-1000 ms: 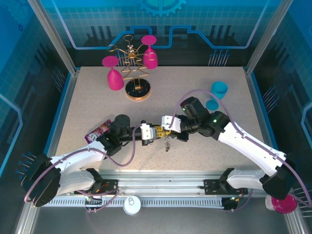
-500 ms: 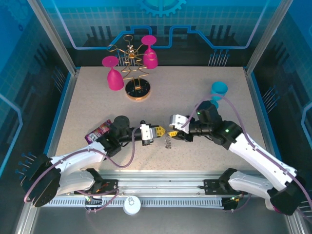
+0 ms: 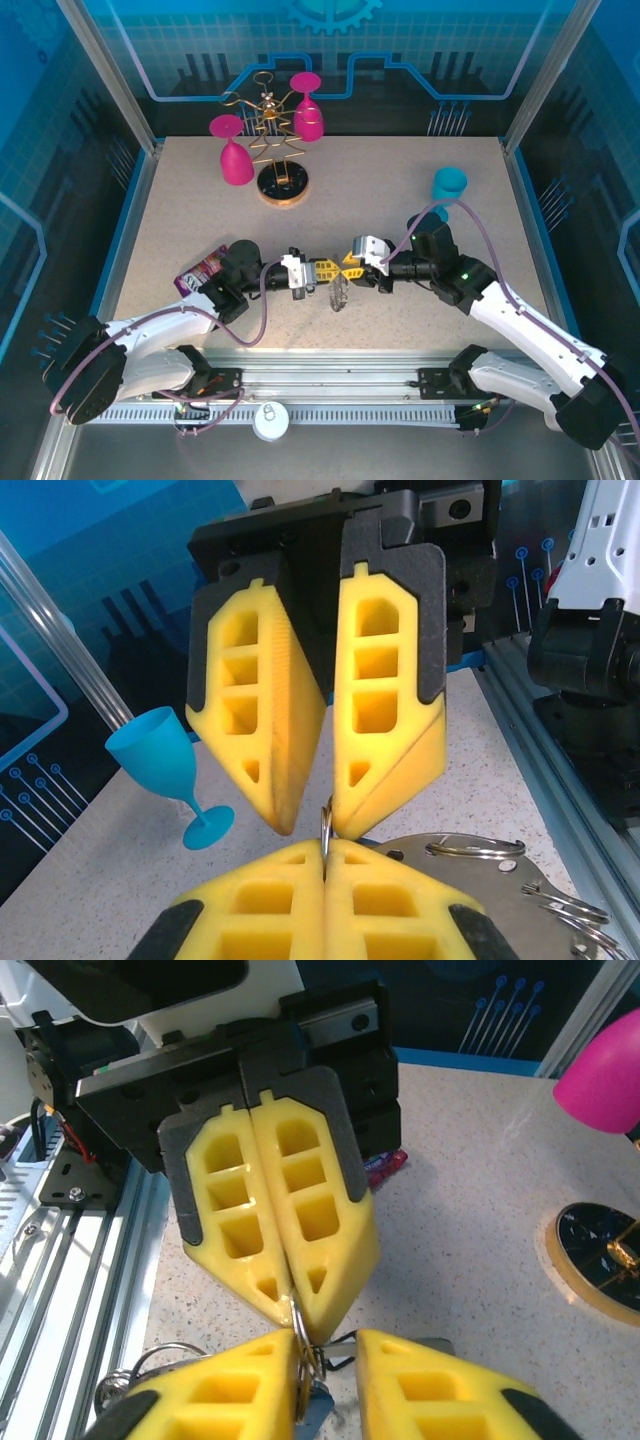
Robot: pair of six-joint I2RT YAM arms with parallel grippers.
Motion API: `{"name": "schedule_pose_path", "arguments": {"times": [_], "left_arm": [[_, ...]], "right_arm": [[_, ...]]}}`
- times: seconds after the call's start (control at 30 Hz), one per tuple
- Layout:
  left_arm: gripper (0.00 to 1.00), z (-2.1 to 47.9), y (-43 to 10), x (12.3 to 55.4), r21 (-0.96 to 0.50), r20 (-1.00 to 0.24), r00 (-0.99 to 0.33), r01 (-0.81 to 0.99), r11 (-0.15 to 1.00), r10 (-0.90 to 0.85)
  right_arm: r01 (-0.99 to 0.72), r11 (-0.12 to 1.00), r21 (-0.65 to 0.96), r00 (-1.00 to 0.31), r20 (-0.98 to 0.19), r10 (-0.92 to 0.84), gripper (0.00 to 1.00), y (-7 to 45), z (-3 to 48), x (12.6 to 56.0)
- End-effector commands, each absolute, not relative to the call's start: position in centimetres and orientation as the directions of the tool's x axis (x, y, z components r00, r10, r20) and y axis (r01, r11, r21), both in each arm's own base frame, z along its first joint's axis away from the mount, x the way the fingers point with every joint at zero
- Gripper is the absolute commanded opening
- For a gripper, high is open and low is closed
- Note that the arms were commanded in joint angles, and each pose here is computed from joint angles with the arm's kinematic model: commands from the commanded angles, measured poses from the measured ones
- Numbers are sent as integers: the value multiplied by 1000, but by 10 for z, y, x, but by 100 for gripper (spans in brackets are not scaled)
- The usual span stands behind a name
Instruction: Put the keys on the keyring
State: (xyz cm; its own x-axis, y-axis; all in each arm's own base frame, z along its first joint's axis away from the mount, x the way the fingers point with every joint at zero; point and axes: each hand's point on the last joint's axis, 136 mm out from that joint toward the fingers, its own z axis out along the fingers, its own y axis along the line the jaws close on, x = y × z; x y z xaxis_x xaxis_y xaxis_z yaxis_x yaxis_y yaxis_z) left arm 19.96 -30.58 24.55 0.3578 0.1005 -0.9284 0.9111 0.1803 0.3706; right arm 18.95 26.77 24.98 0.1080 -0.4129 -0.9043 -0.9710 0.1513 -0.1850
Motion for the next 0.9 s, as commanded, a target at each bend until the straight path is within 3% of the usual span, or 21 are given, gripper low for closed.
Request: {"name": "schedule_pose_path", "arguments": {"times": [0.0, 0.3, 0.5, 0.7, 0.87], "left_arm": [[0, 257, -308, 189, 383, -924, 382, 912, 148, 34], [0, 258, -307, 191, 382, -924, 382, 910, 160, 30], [0, 254, -306, 193, 385, -923, 382, 908, 166, 48], [0, 255, -307, 193, 388, -921, 386, 907, 162, 45], [0, 256, -307, 192, 389, -921, 388, 907, 160, 44]], "right_arm": [[-975, 137, -175, 110, -917, -384, 16, 270, 253, 190], [-975, 145, -170, 97, -906, -413, 21, 266, 247, 190], [-970, 179, -164, 74, -902, -425, 32, 257, 249, 188], [-971, 183, -156, 59, -890, -452, 29, 252, 244, 185], [-970, 183, -159, 60, -890, -453, 20, 252, 245, 186]]}}
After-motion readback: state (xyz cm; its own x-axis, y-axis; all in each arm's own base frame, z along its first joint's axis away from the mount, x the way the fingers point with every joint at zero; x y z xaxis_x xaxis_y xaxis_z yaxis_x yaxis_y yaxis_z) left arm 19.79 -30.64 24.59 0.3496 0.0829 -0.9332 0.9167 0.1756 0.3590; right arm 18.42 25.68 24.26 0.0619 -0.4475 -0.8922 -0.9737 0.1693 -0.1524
